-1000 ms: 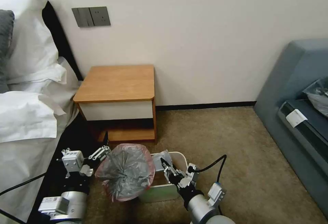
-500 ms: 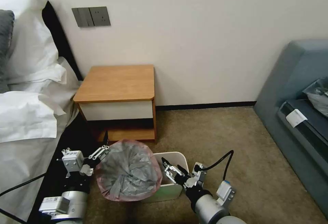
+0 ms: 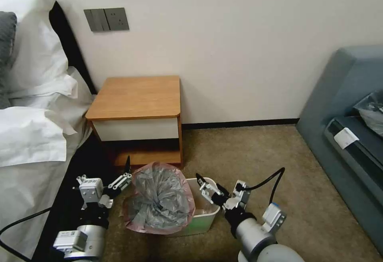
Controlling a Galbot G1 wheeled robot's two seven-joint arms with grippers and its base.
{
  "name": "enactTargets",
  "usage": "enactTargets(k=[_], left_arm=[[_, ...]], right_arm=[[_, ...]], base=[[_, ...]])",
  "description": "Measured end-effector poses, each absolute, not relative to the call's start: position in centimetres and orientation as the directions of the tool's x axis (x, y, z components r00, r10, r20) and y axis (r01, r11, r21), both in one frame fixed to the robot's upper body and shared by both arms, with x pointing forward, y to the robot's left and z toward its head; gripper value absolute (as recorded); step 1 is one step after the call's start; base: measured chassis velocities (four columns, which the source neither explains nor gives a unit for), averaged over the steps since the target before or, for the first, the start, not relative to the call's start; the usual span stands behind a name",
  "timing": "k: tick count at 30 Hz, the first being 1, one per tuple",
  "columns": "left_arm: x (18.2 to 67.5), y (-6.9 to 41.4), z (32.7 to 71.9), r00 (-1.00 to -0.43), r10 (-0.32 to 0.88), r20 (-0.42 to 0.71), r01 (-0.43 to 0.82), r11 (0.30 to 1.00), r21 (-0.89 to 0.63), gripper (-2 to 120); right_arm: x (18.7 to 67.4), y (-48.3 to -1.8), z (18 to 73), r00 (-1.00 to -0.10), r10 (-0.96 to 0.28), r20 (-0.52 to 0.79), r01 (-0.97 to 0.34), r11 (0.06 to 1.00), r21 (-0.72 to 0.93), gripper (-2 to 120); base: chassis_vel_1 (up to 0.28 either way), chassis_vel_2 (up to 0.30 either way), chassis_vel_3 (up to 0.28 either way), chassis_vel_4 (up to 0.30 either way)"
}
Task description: Pick up the garbage bag from the table and place it over the trash can.
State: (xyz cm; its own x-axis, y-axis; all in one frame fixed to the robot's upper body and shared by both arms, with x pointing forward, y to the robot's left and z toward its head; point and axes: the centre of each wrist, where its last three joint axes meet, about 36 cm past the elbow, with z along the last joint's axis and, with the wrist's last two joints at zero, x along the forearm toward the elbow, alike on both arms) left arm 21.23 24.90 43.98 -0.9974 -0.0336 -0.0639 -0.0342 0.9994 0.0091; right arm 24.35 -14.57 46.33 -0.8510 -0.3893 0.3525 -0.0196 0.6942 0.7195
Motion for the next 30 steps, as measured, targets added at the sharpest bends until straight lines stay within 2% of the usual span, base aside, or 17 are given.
enactTargets(k=[5,10,24,29,30], left_arm=[[21.7,23.3,45.9,-0.996,0.05,-0.072,0.049,0.999,0.021,100],[21.2,20.9,47.3,-0.992,0.124,-0.022,0.125,0.992,-0.032,100],[20.1,17.3,43.7,-0.96,0.235,0.153,0.216,0.967,-0.132,100],[19.9,16.9,42.4,-0.953,0.225,0.201,0.2,0.97,-0.138,100],[19.9,16.9,42.2,-0.957,0.186,0.224,0.162,0.979,-0.121,100]], right_arm=[[24.8,-15.1,46.1,-0.862,-0.363,0.354,0.003,0.695,0.719,100],[24.8,-15.2,46.0,-0.864,-0.352,0.359,0.015,0.695,0.719,100],[24.6,-15.3,45.7,-0.87,-0.332,0.364,0.038,0.69,0.722,100],[24.6,-15.3,45.7,-0.872,-0.328,0.364,0.041,0.691,0.722,100],[24.7,-15.3,45.5,-0.872,-0.325,0.366,0.043,0.693,0.72,100]], base=[[0.0,0.0,0.0,0.0],[0.0,0.0,0.0,0.0],[0.0,0.0,0.0,0.0],[0.0,0.0,0.0,0.0],[0.0,0.0,0.0,0.0]])
